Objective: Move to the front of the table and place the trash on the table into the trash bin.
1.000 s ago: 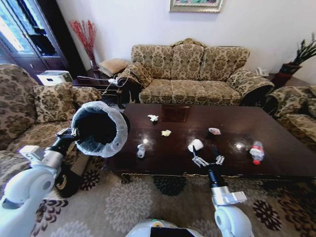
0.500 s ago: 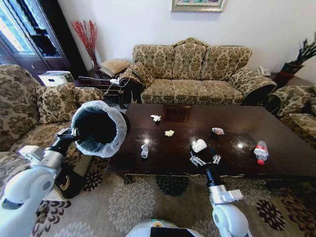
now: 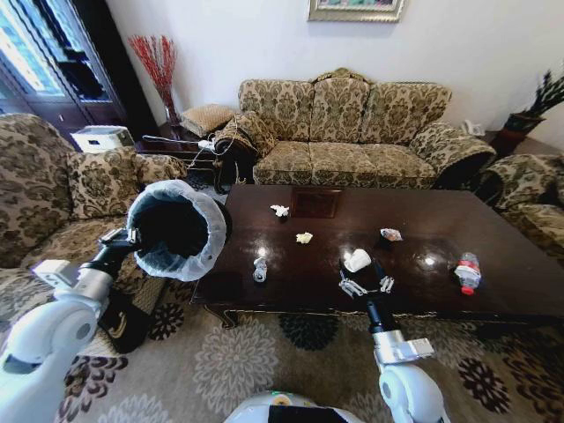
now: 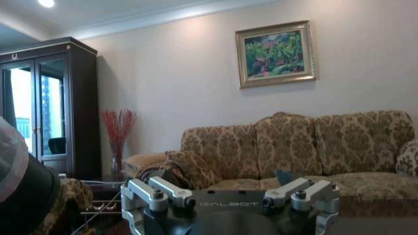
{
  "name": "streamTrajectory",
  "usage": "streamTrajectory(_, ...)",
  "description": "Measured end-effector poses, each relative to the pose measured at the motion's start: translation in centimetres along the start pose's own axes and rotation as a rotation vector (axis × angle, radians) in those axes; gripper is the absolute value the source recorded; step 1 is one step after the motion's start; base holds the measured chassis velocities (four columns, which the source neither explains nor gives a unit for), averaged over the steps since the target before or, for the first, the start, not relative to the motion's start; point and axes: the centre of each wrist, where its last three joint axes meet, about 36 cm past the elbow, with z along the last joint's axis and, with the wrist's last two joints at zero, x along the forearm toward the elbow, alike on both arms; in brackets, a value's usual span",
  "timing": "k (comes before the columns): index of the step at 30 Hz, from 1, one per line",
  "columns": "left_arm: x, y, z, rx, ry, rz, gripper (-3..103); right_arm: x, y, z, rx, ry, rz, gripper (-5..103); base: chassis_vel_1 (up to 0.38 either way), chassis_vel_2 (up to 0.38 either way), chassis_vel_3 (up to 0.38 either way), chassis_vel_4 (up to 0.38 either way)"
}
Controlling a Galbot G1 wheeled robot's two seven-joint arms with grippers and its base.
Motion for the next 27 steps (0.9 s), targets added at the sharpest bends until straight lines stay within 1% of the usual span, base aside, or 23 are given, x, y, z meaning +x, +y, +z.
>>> streamTrajectory(27, 0.0, 0.0, 0.0, 0.0, 0.0, 0.0, 2, -0.01, 0.0, -0.05, 0.0, -0.001, 0.0, 100, 0.0, 0.0, 0.0, 0.0)
